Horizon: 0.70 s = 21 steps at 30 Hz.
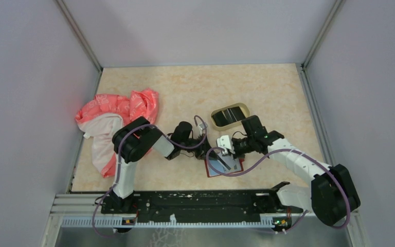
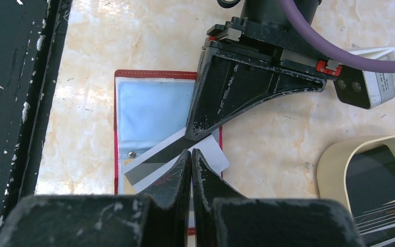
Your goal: Put the credit cards into the card holder
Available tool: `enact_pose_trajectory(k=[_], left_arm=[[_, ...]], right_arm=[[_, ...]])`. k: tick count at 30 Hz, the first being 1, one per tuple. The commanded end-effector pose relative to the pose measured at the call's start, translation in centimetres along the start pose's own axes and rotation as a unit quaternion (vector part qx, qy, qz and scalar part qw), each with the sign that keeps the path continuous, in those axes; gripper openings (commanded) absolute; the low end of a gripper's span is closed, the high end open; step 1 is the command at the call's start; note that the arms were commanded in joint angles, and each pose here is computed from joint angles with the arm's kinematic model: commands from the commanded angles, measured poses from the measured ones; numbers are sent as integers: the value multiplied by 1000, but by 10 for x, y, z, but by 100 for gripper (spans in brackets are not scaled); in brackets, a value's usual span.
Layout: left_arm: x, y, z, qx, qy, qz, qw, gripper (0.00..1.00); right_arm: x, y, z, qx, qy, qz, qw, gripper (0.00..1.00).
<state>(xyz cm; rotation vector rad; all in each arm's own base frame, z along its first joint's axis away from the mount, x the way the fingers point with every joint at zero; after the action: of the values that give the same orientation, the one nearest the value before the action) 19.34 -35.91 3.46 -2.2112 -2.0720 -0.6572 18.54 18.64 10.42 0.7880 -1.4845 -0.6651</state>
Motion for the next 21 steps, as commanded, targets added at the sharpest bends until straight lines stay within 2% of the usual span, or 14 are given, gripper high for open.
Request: enact_pose_trajectory(k=[1,12,21], left_arm=[[1,-7,1,-4,-11,31,999,5],[-1,-8,2,-17,-9,84,996,4],[-1,-3,3,-29,-4,102,994,4]], right_arm=[[7,15,-9,18,-12,-19,1000,2],[4,-9,-37,3,-94,30,995,2],[-5,-22,-35,9,-81,62,995,2]])
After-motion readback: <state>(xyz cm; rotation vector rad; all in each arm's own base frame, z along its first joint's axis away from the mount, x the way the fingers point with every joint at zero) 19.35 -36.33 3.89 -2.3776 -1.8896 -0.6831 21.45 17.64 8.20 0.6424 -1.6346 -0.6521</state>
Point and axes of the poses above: each gripper's point midway between its finger pads, its own x axis back along the fingers, its own z axis along the line the jaws close on, y = z × x, the point moved 3 cm from there along x, back along the fingers, and after that the axes turned 11 degrees about -x, right-handed, at the moved point
